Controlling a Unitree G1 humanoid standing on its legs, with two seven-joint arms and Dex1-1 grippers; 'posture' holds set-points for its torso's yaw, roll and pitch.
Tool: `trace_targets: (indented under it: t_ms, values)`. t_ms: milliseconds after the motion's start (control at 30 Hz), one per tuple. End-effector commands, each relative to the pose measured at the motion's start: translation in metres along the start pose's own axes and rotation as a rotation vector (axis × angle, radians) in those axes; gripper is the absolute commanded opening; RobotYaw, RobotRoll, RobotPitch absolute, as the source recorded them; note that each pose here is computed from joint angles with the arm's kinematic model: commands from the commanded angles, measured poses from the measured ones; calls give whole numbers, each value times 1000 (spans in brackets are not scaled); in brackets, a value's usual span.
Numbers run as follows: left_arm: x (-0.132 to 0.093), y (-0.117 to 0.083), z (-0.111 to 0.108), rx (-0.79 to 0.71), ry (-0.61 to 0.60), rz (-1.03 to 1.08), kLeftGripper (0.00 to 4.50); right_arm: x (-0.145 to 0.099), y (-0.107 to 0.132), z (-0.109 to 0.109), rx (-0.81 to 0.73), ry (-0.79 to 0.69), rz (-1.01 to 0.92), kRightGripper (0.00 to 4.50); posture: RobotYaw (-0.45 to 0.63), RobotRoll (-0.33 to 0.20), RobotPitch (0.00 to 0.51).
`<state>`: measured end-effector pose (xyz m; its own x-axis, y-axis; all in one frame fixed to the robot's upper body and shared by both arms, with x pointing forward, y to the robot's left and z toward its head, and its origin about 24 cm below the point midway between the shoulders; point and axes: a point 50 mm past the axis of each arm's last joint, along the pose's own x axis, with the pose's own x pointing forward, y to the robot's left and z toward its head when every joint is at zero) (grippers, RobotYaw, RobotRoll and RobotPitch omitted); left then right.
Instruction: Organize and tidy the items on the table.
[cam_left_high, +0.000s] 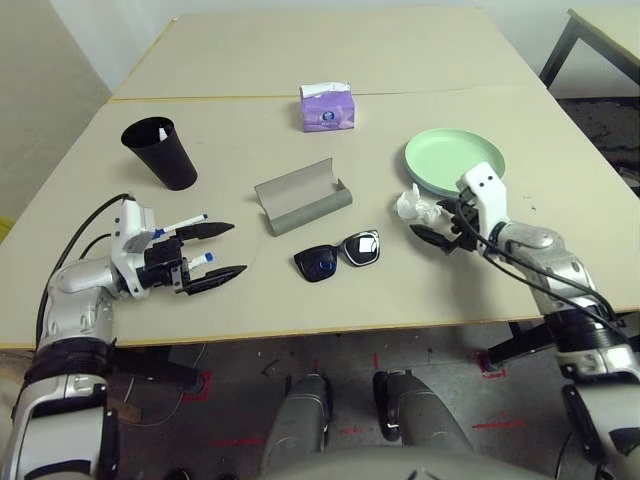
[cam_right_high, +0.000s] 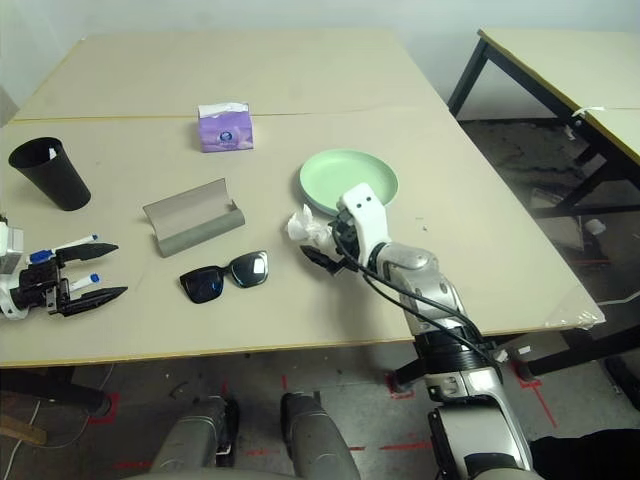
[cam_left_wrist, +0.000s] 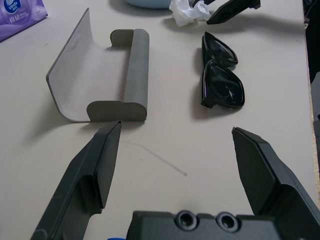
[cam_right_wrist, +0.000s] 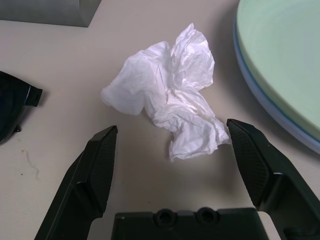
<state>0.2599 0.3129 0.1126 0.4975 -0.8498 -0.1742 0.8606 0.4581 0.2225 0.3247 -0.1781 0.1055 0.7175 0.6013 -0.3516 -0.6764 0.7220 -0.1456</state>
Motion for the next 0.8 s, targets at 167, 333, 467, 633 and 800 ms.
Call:
trace_targets:
  t_ms: [167,333,467,633,800]
  values:
    - [0,-2,4,10,-16,5,4500,3,5,5,-2,3,35,2014,19,0,144]
    - [1,-3,6,16,-25,7,4500,2,3,10,-8,-9,39,181,20,0,146]
    - [2,-4,6,12,-26,5,4500,1,1,11,-9,-9,34,44,19,0,150]
    - [3,-5,6,6,-24,4,4500,0,-1,12,-7,-15,22,44,17,0,153]
    - [4,-5,4,-4,-19,4,4500,-9,-30,51,-28,-144,-115,44,13,0,153]
